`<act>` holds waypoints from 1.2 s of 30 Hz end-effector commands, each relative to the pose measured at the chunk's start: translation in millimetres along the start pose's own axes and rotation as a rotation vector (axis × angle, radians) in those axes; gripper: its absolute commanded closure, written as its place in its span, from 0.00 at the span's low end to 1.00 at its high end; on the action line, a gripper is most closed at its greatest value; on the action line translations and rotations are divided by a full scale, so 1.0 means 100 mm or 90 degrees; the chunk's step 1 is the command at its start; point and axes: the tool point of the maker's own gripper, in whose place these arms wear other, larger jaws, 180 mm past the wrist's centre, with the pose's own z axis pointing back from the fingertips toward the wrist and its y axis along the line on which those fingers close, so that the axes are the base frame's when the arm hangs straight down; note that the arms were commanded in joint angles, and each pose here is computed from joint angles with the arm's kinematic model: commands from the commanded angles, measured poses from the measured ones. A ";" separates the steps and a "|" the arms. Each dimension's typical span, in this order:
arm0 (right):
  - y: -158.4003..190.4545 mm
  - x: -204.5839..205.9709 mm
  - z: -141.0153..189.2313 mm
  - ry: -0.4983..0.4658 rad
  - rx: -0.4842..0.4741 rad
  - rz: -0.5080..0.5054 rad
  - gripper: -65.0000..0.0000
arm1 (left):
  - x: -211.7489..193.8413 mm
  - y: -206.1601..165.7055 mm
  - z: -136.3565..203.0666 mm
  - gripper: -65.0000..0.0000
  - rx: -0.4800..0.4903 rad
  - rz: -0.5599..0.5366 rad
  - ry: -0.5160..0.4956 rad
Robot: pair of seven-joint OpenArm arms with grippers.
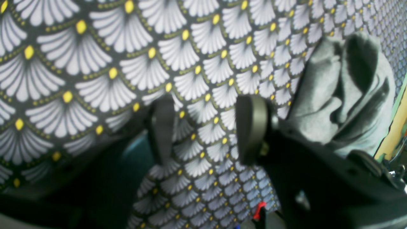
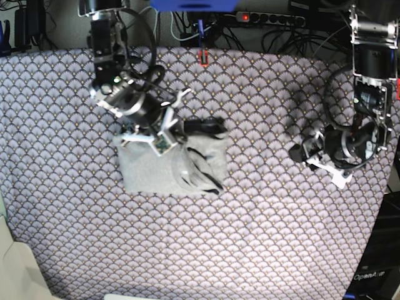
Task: Fold the T-shirt properly
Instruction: 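Press the right gripper down on the bundle's edge to tuck the fabric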
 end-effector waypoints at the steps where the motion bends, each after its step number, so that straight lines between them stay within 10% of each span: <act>1: 0.02 0.17 0.01 -0.034 0.004 0.004 1.00 | 0.16 -0.08 0.09 0.52 -0.013 -0.012 -0.026; 16: 0.22 0.07 0.04 0.075 0.028 0.057 0.89 | 0.13 -0.05 0.08 0.52 -0.007 -0.015 -0.022; 25: -0.22 0.00 0.33 0.063 -0.076 -0.027 0.87 | 0.18 -0.09 0.09 0.52 -0.012 -0.017 -0.028; 36: 0.14 0.01 0.28 0.021 -0.039 -0.078 0.43 | 0.21 -0.12 0.10 0.52 -0.014 -0.022 -0.031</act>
